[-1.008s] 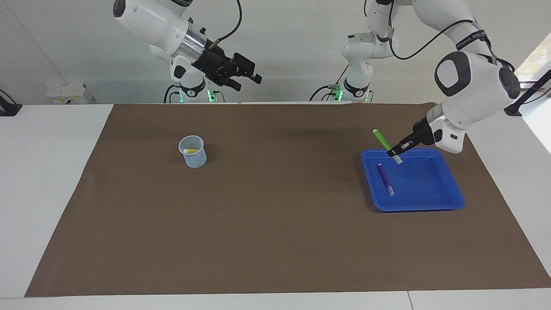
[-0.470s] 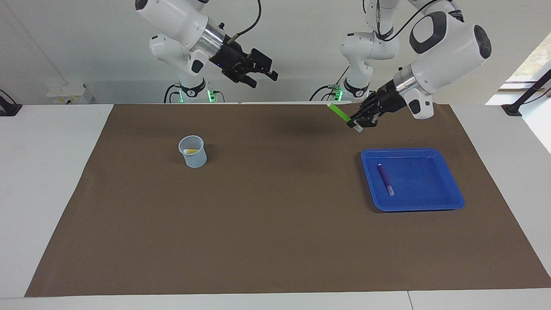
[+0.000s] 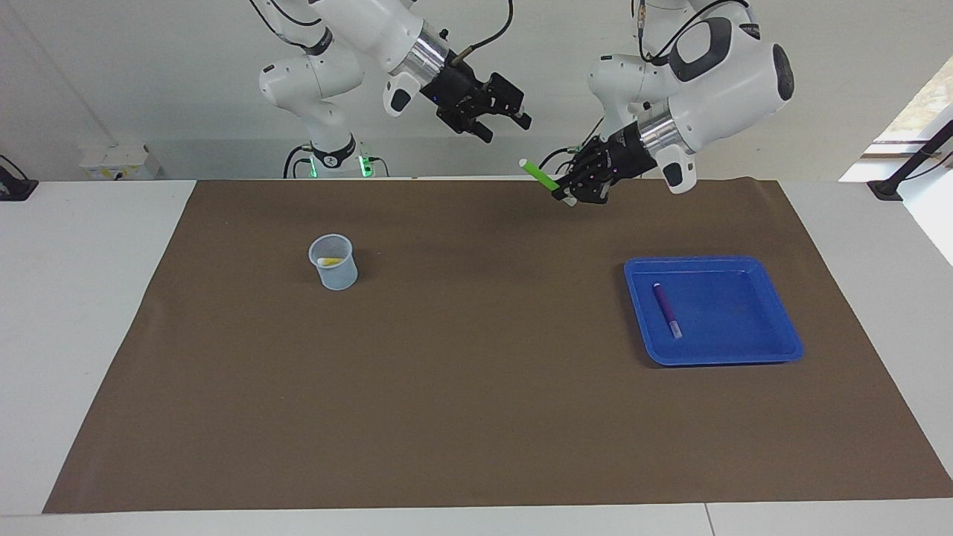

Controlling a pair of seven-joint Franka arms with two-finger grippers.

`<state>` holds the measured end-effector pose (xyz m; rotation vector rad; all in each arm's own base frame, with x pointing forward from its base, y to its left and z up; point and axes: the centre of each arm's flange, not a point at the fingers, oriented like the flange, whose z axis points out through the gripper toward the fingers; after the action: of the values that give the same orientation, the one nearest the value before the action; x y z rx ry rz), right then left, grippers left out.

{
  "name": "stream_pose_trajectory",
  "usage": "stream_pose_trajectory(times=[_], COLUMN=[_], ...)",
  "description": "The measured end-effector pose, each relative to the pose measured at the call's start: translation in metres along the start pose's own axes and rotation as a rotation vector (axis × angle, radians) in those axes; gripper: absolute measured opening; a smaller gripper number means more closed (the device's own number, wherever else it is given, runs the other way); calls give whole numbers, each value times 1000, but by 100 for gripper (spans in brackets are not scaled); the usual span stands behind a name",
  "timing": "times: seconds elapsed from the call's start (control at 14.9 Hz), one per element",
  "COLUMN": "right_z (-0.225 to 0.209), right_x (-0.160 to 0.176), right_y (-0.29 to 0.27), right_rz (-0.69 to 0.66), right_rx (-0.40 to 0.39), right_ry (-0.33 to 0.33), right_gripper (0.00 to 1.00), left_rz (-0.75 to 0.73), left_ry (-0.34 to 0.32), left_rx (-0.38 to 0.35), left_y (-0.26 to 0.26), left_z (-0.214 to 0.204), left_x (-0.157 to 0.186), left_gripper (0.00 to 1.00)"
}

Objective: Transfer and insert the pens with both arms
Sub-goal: 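Grasp the green pen with the right gripper while the left gripper releases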

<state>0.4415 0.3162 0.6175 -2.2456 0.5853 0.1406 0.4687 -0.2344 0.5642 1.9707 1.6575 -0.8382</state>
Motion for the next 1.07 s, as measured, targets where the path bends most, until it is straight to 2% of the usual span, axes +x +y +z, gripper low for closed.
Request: stream_pose_trajectory(times=[0.13,0.34,0.47,0.81,0.94,1.07], right_z=[6,13,14,21,22,22], right_x=[3,7,7,-4,-5,-4], right_y=[-2,-1,-1,-3,-3,-3], right_rz=[0,3,3,-13,-16,-15], right_rx=[24,28,27,20,18,19], right_ry=[31,44,44,28,26,27], right_gripper=[100,97,85,77,65,61], left_rz=[-21,-61,-81,-97,-98,-100], left_ry=[-19,-38,-43,-45,-45,-45], left_rx=[-19,-49,-68,-86,-85,-85], left_y=[-14,-25,-27,-27,-28,-28], left_z=[0,-4,-5,4,5,6], left_x=[3,4,1,-8,-9,-9], left_gripper=[17,17,17,17,17,17])
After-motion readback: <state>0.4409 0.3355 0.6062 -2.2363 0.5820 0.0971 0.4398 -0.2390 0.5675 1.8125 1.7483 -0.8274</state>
